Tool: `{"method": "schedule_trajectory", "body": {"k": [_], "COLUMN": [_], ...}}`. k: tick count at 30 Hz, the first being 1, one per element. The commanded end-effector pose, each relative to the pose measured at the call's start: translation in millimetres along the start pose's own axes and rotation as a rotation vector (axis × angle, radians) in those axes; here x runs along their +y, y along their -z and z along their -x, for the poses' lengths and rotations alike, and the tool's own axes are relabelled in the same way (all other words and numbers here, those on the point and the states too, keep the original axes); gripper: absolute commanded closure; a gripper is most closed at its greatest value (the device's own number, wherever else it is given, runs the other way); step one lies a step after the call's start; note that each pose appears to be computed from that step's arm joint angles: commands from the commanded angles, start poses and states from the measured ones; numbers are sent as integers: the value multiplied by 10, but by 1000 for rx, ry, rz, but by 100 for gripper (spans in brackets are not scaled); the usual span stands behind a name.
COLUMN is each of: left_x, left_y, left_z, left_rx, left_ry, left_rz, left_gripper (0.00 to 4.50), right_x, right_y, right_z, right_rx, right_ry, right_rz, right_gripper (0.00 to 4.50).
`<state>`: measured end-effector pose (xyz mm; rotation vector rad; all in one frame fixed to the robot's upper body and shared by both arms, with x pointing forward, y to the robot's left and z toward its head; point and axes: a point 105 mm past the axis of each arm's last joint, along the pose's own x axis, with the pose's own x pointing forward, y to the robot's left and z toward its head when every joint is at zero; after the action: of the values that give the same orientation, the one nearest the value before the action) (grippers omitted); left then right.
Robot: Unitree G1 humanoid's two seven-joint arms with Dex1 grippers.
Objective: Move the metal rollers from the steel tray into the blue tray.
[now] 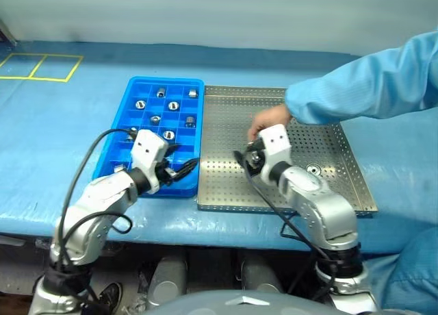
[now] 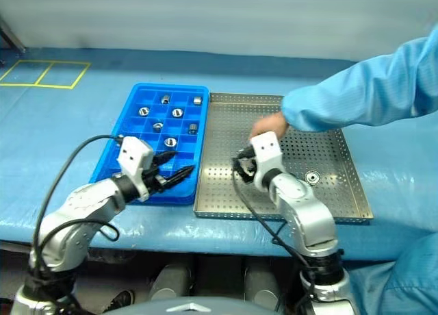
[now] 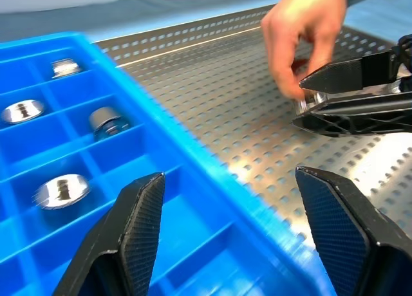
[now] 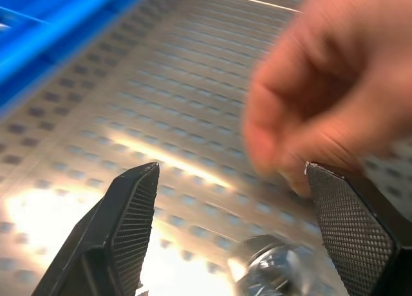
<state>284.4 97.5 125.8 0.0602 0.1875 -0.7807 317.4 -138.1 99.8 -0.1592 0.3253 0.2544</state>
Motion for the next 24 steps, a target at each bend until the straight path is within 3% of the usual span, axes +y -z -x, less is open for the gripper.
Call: {"method": "schedule_trajectory", "body": {"k": [1,9,19,24], "left_x": [-109,-145,-119,-98], "left_y": [-47,1,5,17], "left_z": [-138,-210,-186,-159], "left_rx": [-30,-21,-15,-11], "left_ry": [50,73,50,33], "left_rz": [-16,-10,-20,-21], "left_gripper": [95,95,95,95], "right_x": [-394,-740,-734,-725], "right_y": [33,244,574,512], "right_z": [130,254,71,53], "right_rx": [16,80,163,131], "right_ry": [206,393,388,393], "right_rz": [38,2,-169,-164], "right_gripper": [67,67,67,193]}}
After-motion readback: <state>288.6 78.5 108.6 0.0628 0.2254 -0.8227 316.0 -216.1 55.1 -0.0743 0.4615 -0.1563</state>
